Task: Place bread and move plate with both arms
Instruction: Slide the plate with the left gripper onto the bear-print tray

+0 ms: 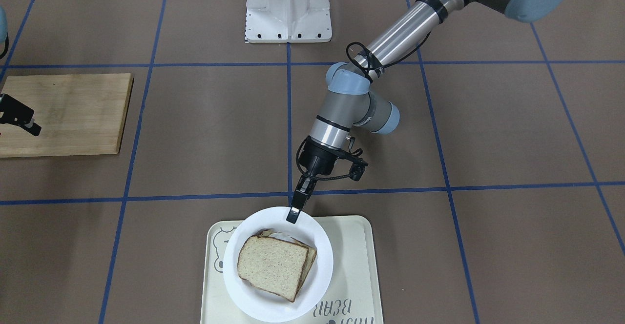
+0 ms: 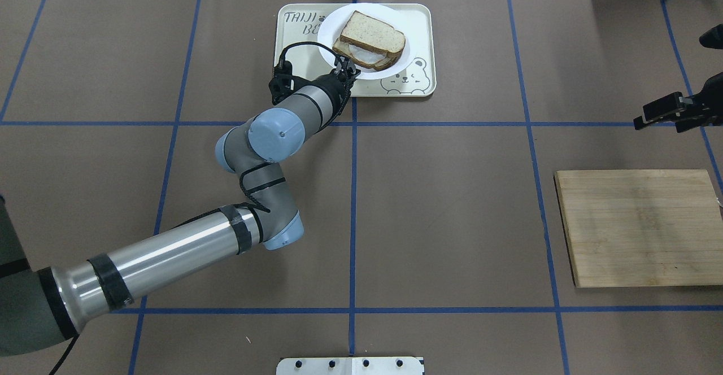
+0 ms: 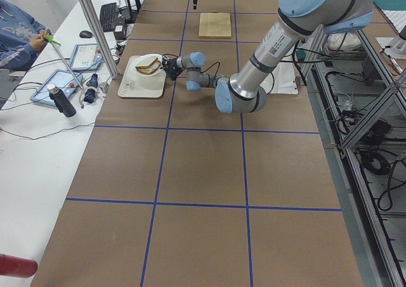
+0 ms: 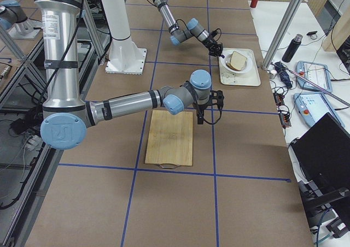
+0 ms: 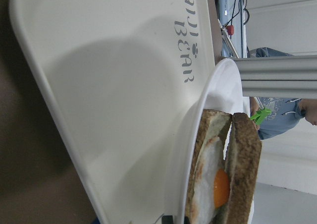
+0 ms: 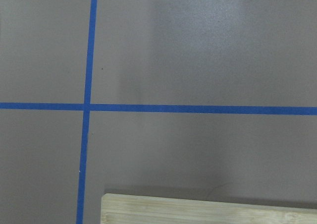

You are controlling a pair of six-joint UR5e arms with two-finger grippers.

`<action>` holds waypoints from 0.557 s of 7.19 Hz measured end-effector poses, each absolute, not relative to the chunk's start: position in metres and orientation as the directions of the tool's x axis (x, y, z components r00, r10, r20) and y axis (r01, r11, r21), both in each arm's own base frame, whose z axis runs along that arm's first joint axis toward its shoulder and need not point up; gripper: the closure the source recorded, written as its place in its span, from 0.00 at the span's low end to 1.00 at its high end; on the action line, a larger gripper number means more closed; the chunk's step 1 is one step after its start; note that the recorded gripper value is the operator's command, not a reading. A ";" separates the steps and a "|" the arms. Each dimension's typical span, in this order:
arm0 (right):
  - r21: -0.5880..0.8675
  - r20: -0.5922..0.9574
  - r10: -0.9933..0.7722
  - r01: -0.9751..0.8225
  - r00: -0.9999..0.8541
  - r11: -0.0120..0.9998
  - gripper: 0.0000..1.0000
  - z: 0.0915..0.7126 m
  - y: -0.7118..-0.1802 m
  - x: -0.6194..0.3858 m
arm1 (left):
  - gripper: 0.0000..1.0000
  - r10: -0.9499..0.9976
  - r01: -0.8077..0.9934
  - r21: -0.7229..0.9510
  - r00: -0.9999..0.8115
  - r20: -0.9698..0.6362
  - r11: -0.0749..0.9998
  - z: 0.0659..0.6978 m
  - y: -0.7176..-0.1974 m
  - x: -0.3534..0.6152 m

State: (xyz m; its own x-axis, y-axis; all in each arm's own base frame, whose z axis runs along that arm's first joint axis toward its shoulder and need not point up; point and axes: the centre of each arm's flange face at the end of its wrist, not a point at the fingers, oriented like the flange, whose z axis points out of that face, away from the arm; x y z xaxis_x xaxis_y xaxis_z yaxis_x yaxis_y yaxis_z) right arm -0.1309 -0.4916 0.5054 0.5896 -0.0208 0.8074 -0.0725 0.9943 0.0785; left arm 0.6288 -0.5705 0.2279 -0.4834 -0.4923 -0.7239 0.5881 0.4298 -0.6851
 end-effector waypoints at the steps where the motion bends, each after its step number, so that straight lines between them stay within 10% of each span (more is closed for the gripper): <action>1: 0.075 0.807 -0.018 -0.072 0.590 0.995 0.00 0.508 -0.490 -0.130 | 1.00 -0.496 0.589 -0.687 -0.483 -0.722 0.426 0.216 -0.575 0.638; 2: 0.071 0.807 -0.015 -0.071 0.591 0.995 0.00 0.510 -0.489 -0.130 | 1.00 -0.501 0.594 -0.685 -0.477 -0.722 0.422 0.208 -0.580 0.647; 3: 0.067 0.806 -0.012 -0.071 0.592 0.995 0.00 0.512 -0.488 -0.130 | 0.78 -0.508 0.601 -0.681 -0.466 -0.724 0.419 0.207 -0.580 0.656; 4: 0.064 0.805 -0.010 -0.070 0.593 0.995 0.01 0.514 -0.488 -0.130 | 0.31 -0.515 0.605 -0.677 -0.456 -0.726 0.419 0.209 -0.578 0.663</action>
